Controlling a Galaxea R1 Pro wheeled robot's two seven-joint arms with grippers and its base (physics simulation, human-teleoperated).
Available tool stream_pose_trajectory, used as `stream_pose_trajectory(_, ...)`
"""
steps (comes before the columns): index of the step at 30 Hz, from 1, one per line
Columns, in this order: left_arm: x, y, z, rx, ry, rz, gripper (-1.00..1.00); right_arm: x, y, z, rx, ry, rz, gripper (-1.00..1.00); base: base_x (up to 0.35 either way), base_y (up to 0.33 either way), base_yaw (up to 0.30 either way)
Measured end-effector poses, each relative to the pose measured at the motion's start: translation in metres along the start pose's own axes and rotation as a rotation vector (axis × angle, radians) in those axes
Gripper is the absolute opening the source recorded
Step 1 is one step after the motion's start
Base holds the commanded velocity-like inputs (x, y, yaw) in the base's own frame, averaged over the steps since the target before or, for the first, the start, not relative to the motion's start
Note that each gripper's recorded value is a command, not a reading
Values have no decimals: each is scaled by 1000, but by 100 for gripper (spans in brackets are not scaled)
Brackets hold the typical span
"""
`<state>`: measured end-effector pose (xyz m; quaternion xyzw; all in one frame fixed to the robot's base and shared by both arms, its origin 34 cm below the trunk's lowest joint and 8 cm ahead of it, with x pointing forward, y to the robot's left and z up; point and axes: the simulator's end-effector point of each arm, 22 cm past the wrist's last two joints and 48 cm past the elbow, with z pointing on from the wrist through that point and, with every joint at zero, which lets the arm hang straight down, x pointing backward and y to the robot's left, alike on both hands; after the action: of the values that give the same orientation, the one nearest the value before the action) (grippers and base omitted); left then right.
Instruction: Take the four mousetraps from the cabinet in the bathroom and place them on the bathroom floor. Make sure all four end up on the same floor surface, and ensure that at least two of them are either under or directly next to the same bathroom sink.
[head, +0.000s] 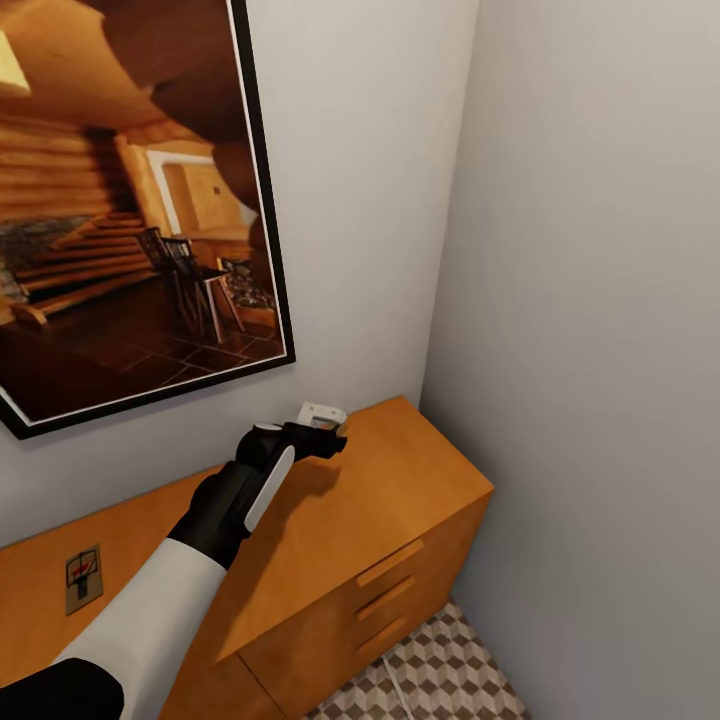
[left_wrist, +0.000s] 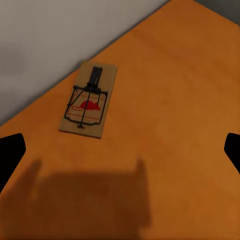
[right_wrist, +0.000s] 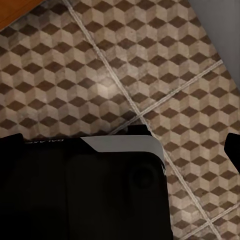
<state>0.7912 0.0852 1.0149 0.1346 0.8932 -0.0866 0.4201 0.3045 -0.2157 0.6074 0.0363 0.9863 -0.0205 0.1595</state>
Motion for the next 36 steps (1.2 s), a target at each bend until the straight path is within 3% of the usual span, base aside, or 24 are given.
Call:
stream_pose_trajectory(11,5,0,1,0,9,-1,100,0,0,0,0,0,0,100,104,-20,0)
stream_pose_trajectory(36,13,1,5,-3,28,-3,100,0,0,0,0,0,0,100,5,-1,0)
